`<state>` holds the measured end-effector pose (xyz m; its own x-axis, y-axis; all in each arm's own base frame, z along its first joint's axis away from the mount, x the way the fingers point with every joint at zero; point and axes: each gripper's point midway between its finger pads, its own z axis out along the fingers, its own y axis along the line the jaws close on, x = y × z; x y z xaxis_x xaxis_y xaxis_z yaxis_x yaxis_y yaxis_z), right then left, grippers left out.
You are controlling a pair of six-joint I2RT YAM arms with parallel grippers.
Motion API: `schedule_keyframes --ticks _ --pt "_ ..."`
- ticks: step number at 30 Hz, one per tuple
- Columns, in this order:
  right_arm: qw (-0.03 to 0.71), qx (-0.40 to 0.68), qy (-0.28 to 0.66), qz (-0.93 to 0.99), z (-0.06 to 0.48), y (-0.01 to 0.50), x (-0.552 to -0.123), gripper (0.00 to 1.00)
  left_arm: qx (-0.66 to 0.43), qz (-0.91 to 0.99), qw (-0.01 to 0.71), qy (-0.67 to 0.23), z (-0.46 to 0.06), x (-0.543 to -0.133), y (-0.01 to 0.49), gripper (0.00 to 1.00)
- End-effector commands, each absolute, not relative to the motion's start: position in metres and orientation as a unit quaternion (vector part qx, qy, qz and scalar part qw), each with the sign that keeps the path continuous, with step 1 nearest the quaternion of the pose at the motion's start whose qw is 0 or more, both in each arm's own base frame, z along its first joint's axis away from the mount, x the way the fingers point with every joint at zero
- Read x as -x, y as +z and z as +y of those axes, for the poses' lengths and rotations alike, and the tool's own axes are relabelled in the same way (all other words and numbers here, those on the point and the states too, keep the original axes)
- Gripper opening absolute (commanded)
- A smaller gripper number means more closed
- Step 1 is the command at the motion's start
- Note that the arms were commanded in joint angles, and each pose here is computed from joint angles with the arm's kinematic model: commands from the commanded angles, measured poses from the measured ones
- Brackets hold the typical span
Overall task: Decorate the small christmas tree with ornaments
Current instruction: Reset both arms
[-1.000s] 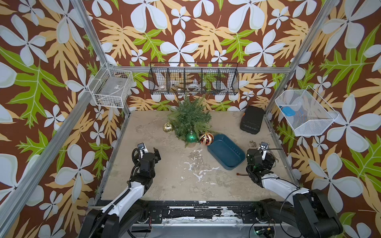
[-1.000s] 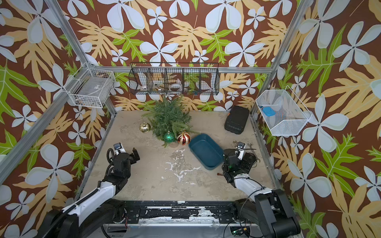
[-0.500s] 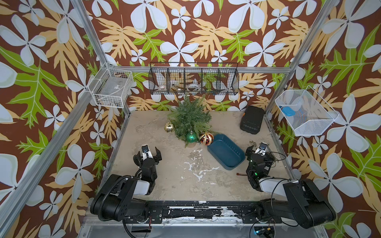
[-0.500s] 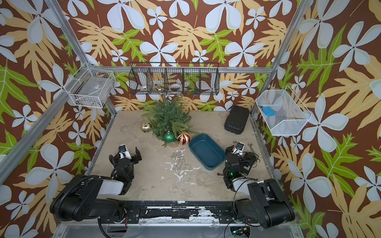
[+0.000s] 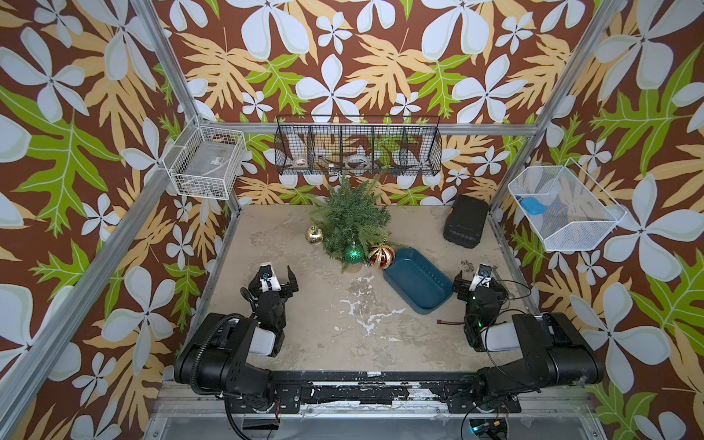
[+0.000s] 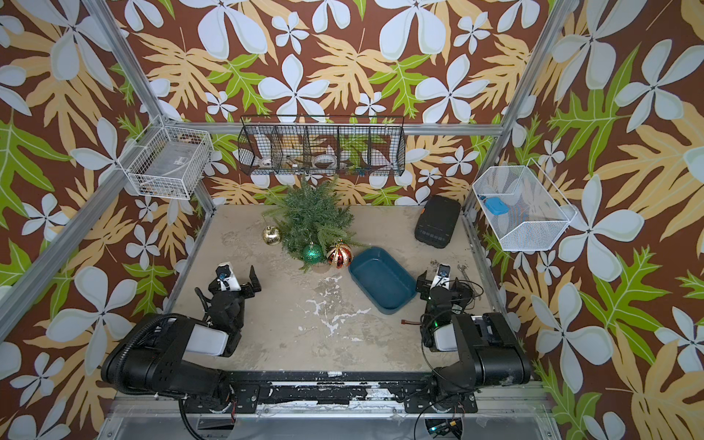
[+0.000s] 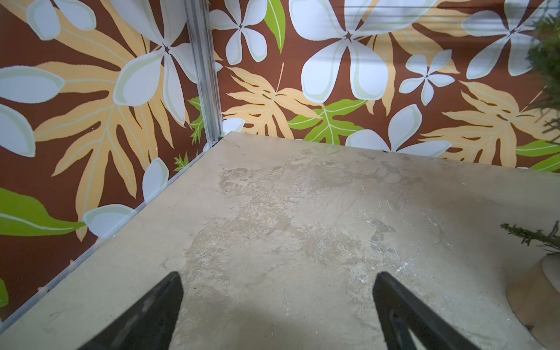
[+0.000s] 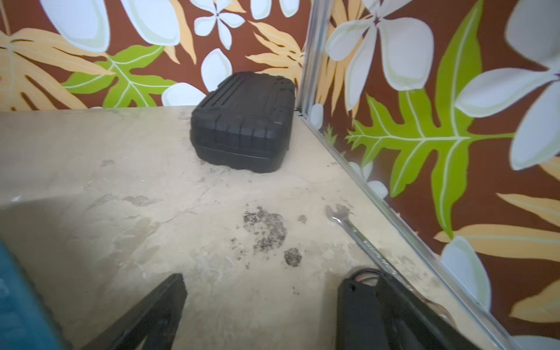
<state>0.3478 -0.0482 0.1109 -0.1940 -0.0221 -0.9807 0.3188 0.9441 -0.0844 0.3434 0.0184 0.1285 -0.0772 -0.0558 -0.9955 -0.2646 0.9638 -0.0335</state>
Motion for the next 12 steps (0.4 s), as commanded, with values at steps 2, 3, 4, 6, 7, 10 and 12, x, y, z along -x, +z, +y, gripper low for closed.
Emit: schedule_keyframes --ticks 2,3,4,6,7,10,12 --pt "0.646 -0.082 -0.12 0.749 -0.0336 0.1243 -0.3547 1.0 0.128 0.709 0.689 0.077 0.0228 -0.3425 0.1405 1.0" --pt "0.651 -0.082 -0.117 0.746 -0.0344 0.1263 -0.3554 1.0 0.127 0.71 0.688 0.077 0.0227 -0.3425 0.14 1.0" --pt "0.652 -0.08 -0.121 0.744 -0.0342 0.1264 -0.3552 1.0 0.127 0.711 0.688 0.076 0.0224 -0.3426 0.1398 1.0" --pt "0.649 -0.082 -0.119 0.747 -0.0348 0.125 -0.3565 1.0 0.127 0.711 0.687 0.077 0.0222 -0.3428 0.1395 1.0" --pt "0.648 -0.081 -0.118 0.748 -0.0342 0.1249 -0.3582 1.0 0.128 0.711 0.688 0.077 0.0226 -0.3426 0.1398 1.0" --pt "0.648 -0.083 -0.116 0.748 -0.0352 0.1246 -0.3569 1.0 0.128 0.71 0.688 0.077 0.0226 -0.3424 0.1403 1.0" --pt "0.65 -0.083 -0.115 0.747 -0.0354 0.1258 -0.3561 1.0 0.127 0.709 0.689 0.076 0.0221 -0.3418 0.1408 1.0"
